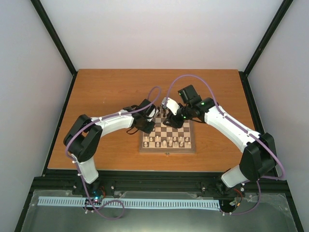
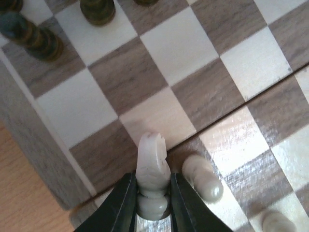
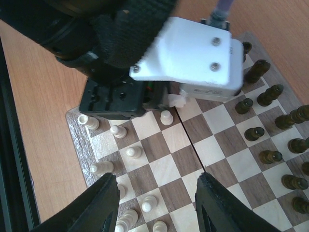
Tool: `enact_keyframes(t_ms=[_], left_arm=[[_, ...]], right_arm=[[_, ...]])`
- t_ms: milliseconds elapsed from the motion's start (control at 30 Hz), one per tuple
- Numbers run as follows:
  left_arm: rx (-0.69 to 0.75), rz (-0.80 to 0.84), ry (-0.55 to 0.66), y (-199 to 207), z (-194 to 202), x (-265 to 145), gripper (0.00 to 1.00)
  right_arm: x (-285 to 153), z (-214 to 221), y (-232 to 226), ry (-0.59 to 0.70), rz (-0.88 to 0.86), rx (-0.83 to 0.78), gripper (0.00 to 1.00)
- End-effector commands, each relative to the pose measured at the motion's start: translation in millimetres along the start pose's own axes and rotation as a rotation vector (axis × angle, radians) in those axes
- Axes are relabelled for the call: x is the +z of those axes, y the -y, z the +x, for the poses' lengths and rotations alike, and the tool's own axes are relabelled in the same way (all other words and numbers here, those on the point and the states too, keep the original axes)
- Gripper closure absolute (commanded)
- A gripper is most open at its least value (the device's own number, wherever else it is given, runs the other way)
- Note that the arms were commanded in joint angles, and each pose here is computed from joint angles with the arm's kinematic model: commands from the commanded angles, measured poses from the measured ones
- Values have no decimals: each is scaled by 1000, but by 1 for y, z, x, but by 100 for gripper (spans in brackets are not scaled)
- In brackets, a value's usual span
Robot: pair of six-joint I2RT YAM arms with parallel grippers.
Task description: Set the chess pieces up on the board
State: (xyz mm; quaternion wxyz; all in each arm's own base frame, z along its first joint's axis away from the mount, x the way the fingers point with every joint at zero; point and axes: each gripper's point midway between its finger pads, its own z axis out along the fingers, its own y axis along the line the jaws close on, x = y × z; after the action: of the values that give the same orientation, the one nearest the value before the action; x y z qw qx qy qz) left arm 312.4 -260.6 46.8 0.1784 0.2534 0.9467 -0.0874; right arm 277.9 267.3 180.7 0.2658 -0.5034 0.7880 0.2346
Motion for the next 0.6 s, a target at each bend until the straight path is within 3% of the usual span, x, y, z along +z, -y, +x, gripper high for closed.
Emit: enact_keyframes(t_ms=[0, 167, 300, 467, 567], left_arm=[[-21, 20, 91, 5, -7, -26, 84], [-45, 39, 273, 5, -24, -56, 84], [-6, 146, 429, 21, -30, -83, 84], [61, 204, 580, 33, -34, -117, 84], [94, 226, 603, 40, -33, -122, 84]], right_arm=[[-10, -5, 9, 37, 19, 24, 55], [-23, -11, 25, 78, 50, 94, 55], [-25, -10, 39, 95, 21, 196, 55], [-15, -11, 34, 75, -165, 321, 54], [-5, -15, 16, 60, -352, 386, 54]])
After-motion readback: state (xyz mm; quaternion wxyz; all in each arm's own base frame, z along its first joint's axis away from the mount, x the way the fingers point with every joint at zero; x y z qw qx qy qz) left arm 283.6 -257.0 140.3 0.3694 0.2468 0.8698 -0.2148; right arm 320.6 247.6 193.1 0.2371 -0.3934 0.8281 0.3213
